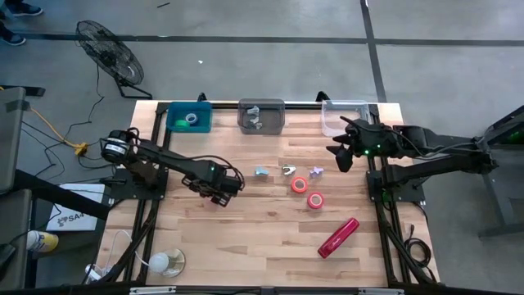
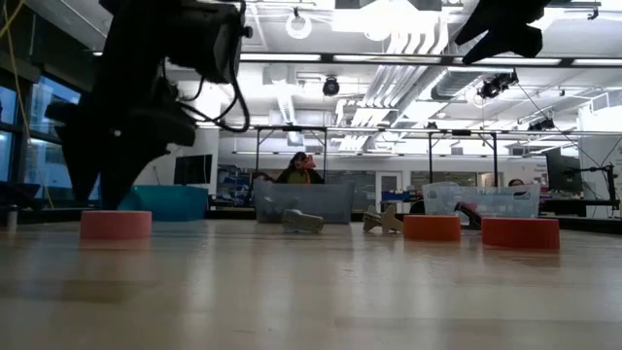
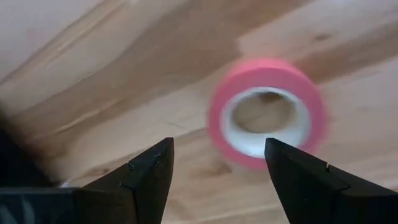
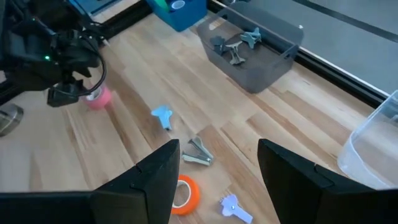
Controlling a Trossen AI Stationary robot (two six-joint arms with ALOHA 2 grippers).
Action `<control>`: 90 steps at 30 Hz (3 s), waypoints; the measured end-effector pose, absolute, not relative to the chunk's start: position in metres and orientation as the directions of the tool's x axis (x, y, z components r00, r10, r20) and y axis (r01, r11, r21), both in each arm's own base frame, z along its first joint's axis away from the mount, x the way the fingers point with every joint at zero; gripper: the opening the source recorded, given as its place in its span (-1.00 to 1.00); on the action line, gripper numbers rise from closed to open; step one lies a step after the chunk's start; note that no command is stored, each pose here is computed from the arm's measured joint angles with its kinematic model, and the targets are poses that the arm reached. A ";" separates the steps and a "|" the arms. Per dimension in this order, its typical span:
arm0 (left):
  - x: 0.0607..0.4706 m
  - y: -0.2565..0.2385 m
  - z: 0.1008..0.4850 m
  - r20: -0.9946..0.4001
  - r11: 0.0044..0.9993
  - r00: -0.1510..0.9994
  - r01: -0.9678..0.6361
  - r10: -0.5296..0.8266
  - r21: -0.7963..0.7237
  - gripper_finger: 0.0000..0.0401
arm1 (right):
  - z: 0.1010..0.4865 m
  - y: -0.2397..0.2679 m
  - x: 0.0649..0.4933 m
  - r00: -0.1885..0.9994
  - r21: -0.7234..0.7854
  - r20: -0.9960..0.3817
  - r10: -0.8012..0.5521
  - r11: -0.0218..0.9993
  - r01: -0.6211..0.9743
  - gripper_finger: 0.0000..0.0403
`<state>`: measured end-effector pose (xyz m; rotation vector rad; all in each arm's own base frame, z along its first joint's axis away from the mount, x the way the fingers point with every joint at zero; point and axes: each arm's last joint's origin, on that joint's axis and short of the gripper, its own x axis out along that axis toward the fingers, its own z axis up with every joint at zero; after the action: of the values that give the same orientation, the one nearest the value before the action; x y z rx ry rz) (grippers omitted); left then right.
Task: Pick and place Stapler, Stapler remover, tape
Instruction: Put the pink tape into the blue bin
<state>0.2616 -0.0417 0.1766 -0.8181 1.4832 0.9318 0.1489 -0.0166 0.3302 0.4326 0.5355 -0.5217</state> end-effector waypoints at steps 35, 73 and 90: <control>0.260 -0.040 0.148 -0.998 0.316 0.004 -0.948 -0.070 -0.026 -0.81 | 0.330 -0.015 0.149 0.751 0.240 -0.587 -0.302 0.821 0.518 0.04; 0.258 0.069 0.250 -0.928 0.150 0.210 -0.974 0.307 -0.170 -0.81 | 0.331 -0.015 0.150 0.758 0.216 -0.578 -0.302 0.839 0.499 0.04; 0.208 0.168 0.251 -0.905 -0.149 0.025 -0.984 0.424 -0.097 -0.81 | 0.331 -0.016 0.150 0.754 0.212 -0.571 -0.324 0.829 0.517 0.04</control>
<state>0.2077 0.1676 0.2513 -1.0240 0.7544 1.4566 0.1504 -0.0159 0.3311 0.3734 0.5464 -0.4703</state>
